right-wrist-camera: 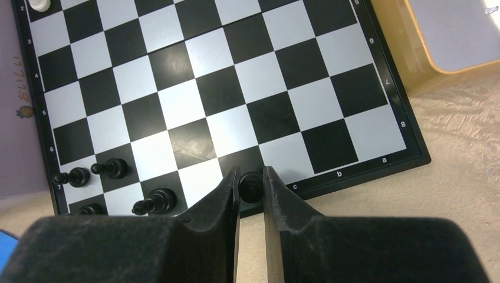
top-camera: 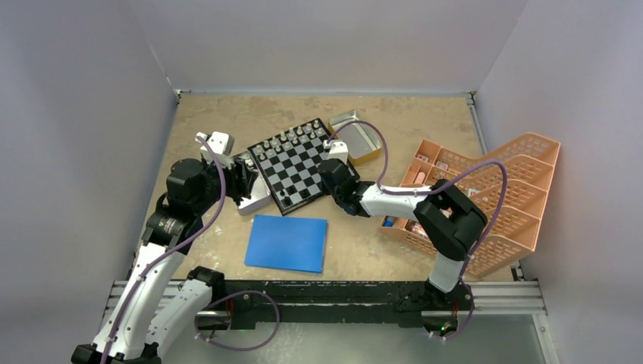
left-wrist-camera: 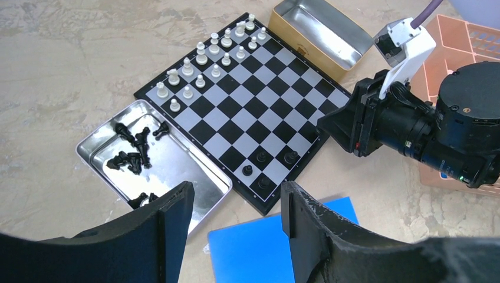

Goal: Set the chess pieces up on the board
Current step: Place the chess piece on the chessboard, then adjust the chess piece on the chessboard.

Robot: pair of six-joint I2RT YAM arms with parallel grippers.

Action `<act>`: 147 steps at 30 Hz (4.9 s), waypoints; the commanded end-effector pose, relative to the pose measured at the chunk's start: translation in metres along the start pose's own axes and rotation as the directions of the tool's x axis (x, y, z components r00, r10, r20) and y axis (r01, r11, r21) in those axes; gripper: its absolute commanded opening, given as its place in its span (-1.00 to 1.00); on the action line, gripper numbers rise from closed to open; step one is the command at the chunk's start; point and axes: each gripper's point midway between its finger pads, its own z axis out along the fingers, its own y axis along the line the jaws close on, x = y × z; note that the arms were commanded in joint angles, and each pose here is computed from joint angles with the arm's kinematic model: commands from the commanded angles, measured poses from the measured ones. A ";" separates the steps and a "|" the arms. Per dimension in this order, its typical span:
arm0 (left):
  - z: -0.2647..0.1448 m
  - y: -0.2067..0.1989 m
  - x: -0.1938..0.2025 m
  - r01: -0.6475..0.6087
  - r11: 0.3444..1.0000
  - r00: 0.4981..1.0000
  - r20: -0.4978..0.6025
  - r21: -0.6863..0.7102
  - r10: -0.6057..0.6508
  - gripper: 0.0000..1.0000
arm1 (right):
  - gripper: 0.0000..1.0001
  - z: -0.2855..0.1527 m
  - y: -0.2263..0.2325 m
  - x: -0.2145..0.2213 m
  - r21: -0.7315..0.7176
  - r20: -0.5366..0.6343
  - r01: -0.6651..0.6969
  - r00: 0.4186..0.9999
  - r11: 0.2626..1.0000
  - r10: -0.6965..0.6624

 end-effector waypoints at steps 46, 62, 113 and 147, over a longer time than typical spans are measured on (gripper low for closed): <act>0.001 0.002 -0.001 0.004 1.000 1.000 0.009 -0.012 -0.004 0.11 | -0.36 0.004 0.013 -0.017 0.020 0.021 -0.015 1.000 1.000 0.015; 0.003 0.002 -0.001 0.005 1.000 1.000 0.003 -0.011 -0.005 0.12 | -0.64 0.003 0.026 -0.026 -0.049 0.047 -0.004 0.999 0.999 0.006; 0.002 0.002 -0.001 0.005 1.000 1.000 0.004 -0.011 -0.005 0.12 | -0.63 -0.003 0.051 -0.016 -0.097 0.032 0.035 0.999 0.995 -0.032; 0.003 0.002 0.000 0.005 1.000 1.000 0.000 -0.010 -0.005 0.12 | -0.57 0.004 0.048 -0.006 -0.045 0.015 0.060 0.998 0.997 -0.059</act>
